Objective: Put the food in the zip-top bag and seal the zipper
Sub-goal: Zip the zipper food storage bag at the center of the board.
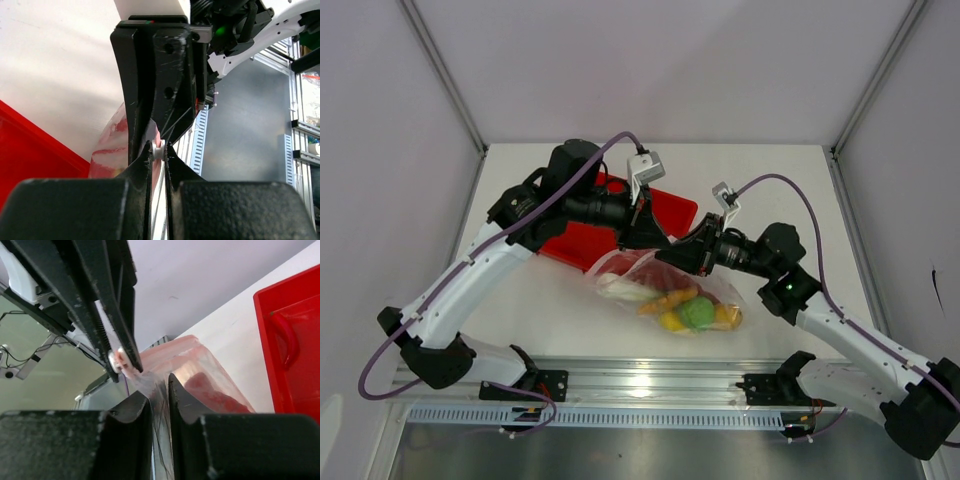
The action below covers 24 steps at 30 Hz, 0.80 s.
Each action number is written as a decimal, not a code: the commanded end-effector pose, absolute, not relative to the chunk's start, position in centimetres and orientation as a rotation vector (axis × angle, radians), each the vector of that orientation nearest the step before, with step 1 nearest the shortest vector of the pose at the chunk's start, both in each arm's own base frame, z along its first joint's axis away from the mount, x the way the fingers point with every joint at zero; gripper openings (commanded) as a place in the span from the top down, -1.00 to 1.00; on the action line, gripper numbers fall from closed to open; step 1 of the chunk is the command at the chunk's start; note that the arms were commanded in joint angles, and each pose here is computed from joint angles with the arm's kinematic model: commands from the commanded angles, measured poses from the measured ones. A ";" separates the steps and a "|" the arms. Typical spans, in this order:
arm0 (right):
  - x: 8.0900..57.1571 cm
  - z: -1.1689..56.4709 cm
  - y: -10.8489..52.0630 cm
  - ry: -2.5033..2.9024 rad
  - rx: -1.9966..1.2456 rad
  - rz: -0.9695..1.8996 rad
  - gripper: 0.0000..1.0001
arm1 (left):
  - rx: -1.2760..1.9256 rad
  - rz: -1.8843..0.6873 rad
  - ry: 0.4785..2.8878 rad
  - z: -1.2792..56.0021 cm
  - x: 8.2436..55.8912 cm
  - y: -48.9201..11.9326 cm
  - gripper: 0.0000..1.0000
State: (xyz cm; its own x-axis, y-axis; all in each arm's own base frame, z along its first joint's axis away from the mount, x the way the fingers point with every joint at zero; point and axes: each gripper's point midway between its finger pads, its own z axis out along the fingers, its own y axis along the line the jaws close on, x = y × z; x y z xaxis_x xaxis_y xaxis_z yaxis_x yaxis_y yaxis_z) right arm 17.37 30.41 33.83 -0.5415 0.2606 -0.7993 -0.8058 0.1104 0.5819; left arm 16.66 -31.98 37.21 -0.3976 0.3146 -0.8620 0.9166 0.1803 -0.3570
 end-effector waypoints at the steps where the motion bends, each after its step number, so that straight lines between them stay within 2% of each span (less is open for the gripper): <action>1: 16.5 36.4 29.7 1.459 -0.675 1.489 0.56 | 1.170 -1.285 1.740 40.6 15.7 -32.1 0.99; 3: 16.3 36.4 29.7 1.468 -0.709 1.474 0.45 | 1.175 -1.297 1.738 40.7 15.7 -32.2 0.99; 12: 15.6 34.4 29.2 1.546 -0.906 1.363 0.19 | 1.224 -1.349 1.709 41.2 14.7 -32.2 0.99; 17: 15.5 35.1 29.2 1.493 -0.962 1.359 0.14 | 1.239 -1.360 1.716 41.0 14.4 -32.1 0.99; 20: 15.3 35.7 29.3 1.473 -0.996 1.369 0.28 | 1.245 -1.369 1.719 40.9 14.2 -32.0 0.99; 24: 14.9 36.4 29.7 1.437 -1.045 1.407 0.28 | 1.253 -1.377 1.715 40.9 14.1 -32.1 0.99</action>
State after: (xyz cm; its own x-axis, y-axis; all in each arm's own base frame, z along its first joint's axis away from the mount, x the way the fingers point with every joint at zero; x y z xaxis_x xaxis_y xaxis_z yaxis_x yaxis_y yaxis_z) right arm 15.56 29.58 34.22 -0.3603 -0.0138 -0.9327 -0.9295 0.0897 0.3577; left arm 14.96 -32.12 37.89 -0.4373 0.3515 -0.8278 0.8966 0.0984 -0.4318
